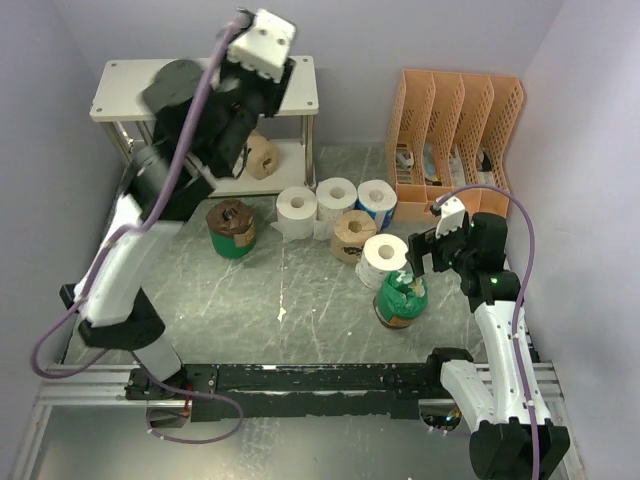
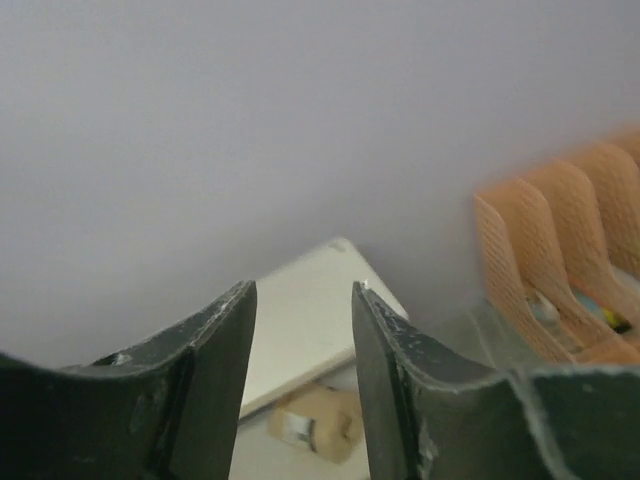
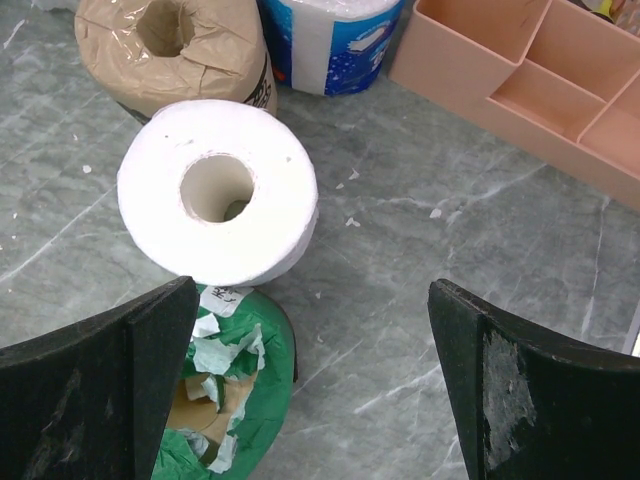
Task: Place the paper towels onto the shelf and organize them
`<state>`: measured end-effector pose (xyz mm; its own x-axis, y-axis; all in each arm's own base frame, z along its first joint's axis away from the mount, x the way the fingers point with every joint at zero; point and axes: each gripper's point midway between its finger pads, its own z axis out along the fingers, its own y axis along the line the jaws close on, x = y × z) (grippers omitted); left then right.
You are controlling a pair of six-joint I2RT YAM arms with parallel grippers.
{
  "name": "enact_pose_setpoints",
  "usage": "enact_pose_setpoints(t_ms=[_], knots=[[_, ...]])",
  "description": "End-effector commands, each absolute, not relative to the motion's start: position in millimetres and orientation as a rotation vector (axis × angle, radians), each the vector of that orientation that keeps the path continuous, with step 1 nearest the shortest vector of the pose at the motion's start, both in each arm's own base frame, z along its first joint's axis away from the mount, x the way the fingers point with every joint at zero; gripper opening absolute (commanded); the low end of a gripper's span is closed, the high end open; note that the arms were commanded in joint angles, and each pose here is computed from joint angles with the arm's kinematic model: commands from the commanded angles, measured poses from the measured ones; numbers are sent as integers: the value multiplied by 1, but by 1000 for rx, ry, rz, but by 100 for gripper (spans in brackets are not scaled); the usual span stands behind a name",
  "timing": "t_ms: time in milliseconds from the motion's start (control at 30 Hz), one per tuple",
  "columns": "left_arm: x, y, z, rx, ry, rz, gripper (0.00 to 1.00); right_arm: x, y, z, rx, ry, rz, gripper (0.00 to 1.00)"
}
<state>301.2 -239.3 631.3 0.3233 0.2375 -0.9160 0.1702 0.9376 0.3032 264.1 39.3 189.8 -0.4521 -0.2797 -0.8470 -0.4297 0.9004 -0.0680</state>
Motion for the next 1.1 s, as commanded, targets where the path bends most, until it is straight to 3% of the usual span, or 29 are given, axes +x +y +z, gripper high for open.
enact_pose_setpoints(t_ms=[0, 167, 267, 367, 400, 667, 800, 933, 1067], knots=[[377, -308, 413, 772, 1783, -623, 52, 265, 37, 188, -515, 2066, 181, 100], [385, -267, 363, 801, 1847, -1119, 55, 266, 35, 189, -508, 2062, 164, 100], [388, -260, 313, 799, 2049, -972, 58, 265, 35, 189, -514, 2062, 166, 100], [378, -255, 289, 787, 2120, -856, 89, 266, 36, 187, -519, 2068, 173, 100], [372, -252, 276, 774, 2148, -835, 91, 266, 36, 187, -518, 2070, 174, 100], [367, -224, 268, 656, 2145, -555, 84, 265, 38, 186, -532, 2071, 187, 100], [377, -194, 269, 453, 2056, -169, 85, 265, 38, 186, -528, 2069, 183, 100], [377, -163, 230, 388, 2045, 238, 84, 265, 38, 185, -530, 2071, 185, 100], [375, -171, 208, 436, 2106, 218, 85, 265, 38, 185, -530, 2073, 187, 100]])
